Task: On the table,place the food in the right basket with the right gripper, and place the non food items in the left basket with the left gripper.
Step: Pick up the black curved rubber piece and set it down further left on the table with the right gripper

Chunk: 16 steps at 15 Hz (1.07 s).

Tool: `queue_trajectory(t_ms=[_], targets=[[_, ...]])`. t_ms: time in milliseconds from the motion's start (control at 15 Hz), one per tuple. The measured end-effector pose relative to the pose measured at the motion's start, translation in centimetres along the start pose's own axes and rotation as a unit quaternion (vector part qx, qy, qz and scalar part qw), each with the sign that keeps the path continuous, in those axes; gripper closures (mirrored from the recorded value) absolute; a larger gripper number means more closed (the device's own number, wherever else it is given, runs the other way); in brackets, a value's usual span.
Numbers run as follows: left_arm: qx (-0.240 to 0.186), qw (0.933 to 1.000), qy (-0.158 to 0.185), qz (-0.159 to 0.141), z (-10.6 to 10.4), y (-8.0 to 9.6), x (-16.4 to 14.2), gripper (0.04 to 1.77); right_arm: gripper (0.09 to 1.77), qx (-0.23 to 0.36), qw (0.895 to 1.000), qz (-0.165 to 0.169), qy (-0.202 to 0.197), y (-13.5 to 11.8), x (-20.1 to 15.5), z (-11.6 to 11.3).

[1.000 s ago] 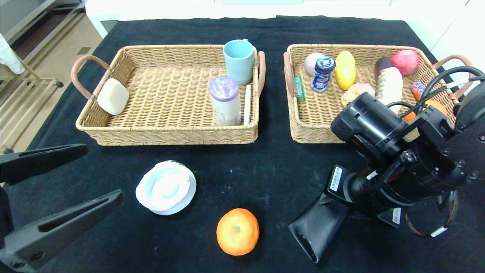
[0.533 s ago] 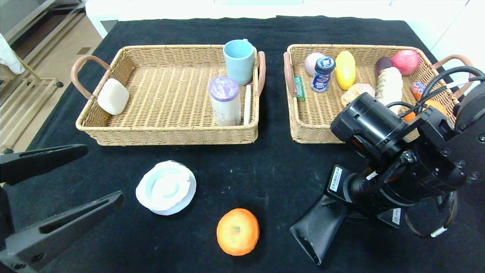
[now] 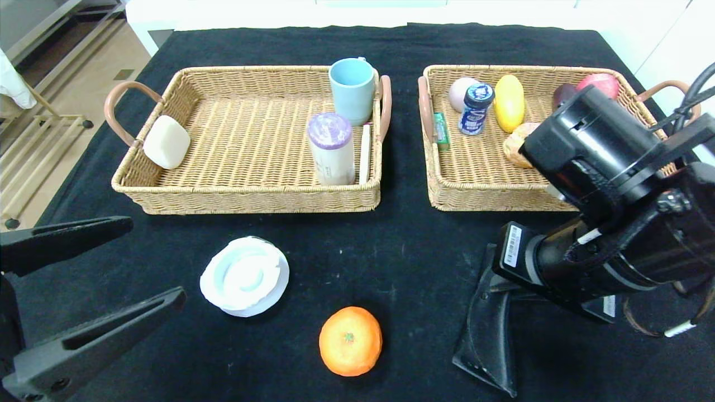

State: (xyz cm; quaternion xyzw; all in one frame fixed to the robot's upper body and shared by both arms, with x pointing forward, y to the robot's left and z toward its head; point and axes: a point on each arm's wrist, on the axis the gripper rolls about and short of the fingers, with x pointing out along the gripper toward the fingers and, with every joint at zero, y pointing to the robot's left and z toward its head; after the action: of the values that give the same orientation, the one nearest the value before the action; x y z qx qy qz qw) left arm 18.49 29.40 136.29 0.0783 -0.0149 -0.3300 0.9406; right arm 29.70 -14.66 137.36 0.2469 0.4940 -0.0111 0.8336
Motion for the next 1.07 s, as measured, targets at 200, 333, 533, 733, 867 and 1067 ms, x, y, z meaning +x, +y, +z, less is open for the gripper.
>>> queue_trajectory(t_ms=[200,333,533,733,867,1067], targets=[[-0.001,1.0000,0.002,0.000,-0.1,0.0,0.0,0.09,1.56,-0.060,0.998,0.019,0.005,0.1,-2.5,-0.9],[0.002,1.0000,0.002,0.000,-0.1,0.0,0.1,0.09,1.56,-0.119,0.992,0.030,0.010,0.1,-3.5,-1.7],[0.002,1.0000,0.002,0.000,-0.1,0.0,0.1,0.09,1.56,-0.229,0.971,0.059,0.042,0.1,-4.3,-2.5],[0.002,1.0000,0.000,0.001,0.0,0.0,0.0,0.09,1.56,-0.329,0.940,0.081,0.052,0.5,-4.3,-2.7],[0.003,1.0000,-0.003,0.003,0.2,0.0,-0.1,0.09,1.56,-0.370,0.924,0.085,0.049,1.2,-3.8,-2.7],[0.004,1.0000,-0.006,0.004,0.3,0.0,-0.1,0.09,1.56,-0.412,0.906,0.088,0.045,2.7,-2.8,-2.5]])
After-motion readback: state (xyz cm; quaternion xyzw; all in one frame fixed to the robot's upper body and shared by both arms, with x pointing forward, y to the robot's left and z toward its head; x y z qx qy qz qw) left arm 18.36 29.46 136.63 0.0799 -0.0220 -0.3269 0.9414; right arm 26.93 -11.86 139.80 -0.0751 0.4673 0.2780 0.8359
